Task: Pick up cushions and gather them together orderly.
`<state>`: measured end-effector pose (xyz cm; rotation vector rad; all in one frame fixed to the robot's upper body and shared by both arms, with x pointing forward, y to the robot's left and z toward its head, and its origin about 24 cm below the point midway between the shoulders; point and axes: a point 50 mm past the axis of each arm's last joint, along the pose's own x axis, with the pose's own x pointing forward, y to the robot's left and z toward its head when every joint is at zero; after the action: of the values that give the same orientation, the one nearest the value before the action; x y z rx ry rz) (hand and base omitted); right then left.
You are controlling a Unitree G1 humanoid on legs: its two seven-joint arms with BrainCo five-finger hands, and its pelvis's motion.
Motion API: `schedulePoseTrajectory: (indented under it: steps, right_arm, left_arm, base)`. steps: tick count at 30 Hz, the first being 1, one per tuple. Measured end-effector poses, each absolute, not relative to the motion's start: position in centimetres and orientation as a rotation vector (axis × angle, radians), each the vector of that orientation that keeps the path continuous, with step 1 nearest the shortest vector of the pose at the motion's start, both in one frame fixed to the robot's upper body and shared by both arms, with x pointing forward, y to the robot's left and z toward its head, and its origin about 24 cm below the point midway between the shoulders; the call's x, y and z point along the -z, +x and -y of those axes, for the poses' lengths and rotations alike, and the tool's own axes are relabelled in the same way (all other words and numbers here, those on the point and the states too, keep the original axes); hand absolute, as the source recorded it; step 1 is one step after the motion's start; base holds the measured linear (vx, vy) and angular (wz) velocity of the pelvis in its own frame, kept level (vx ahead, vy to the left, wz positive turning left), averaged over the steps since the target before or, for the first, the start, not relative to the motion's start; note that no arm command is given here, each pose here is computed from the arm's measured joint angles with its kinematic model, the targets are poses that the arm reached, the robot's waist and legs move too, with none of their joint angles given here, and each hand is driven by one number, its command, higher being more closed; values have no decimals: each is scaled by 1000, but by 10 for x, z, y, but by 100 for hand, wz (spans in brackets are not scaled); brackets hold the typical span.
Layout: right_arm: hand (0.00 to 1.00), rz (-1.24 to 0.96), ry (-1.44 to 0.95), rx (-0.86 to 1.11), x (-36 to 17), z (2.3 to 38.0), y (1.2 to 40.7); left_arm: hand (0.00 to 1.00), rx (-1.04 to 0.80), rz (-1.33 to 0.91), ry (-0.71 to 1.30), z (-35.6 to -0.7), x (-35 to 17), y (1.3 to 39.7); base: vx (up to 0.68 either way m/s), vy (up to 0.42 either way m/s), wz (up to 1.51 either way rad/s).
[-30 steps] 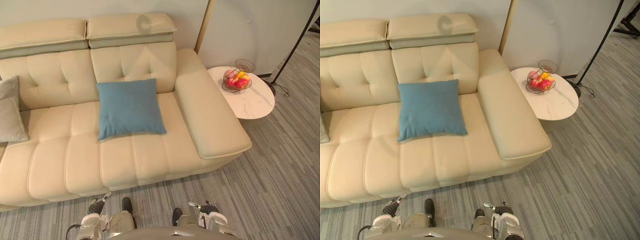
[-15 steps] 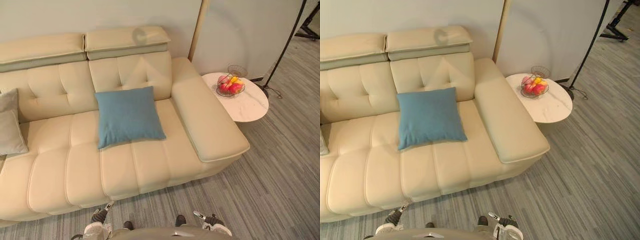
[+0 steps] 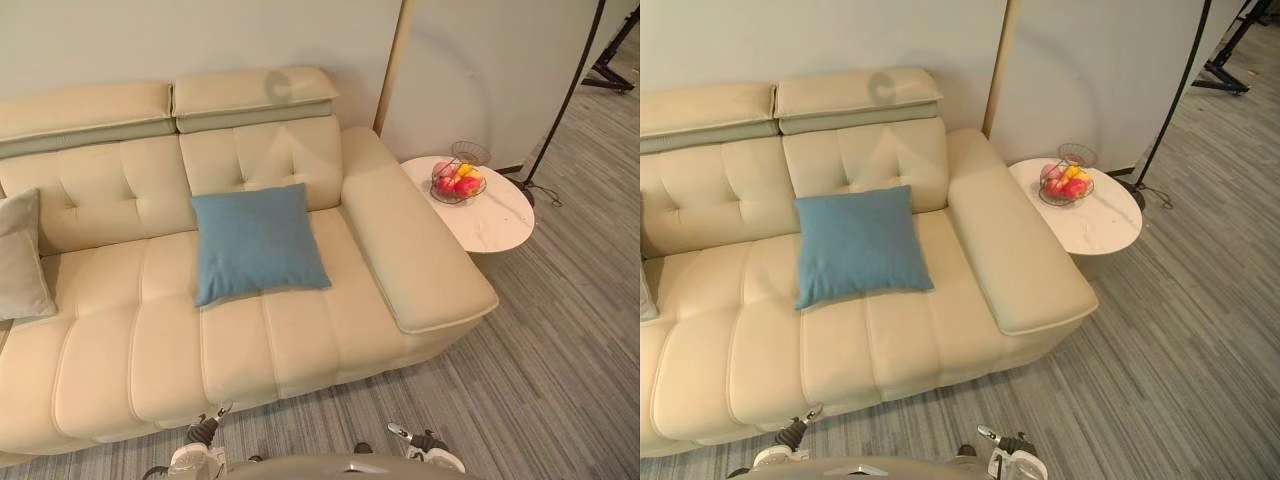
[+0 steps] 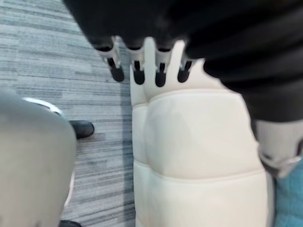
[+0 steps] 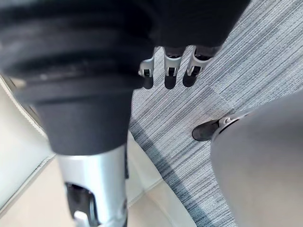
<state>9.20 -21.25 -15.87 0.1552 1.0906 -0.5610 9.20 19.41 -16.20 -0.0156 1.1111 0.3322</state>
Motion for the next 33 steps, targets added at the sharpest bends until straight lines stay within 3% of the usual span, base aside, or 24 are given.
schedulePoseTrajectory:
  steps: [17,23,33]
  right_arm:
    - [0,-1003,144,502,149,206,124]
    - [0,-990,96,507,146,218,125]
    - [0,-1046,43,513,148,235,123]
  left_arm:
    - [0,-301,-1035,-21,-187,155,124]
    - [0,-310,-1101,-1,-191,161,99]
    - [0,-287,-1078,-34,-178,160,106]
  base:
    - [11,-11,-95]
    - [19,-80,-98]
    - [123,-96,-104]
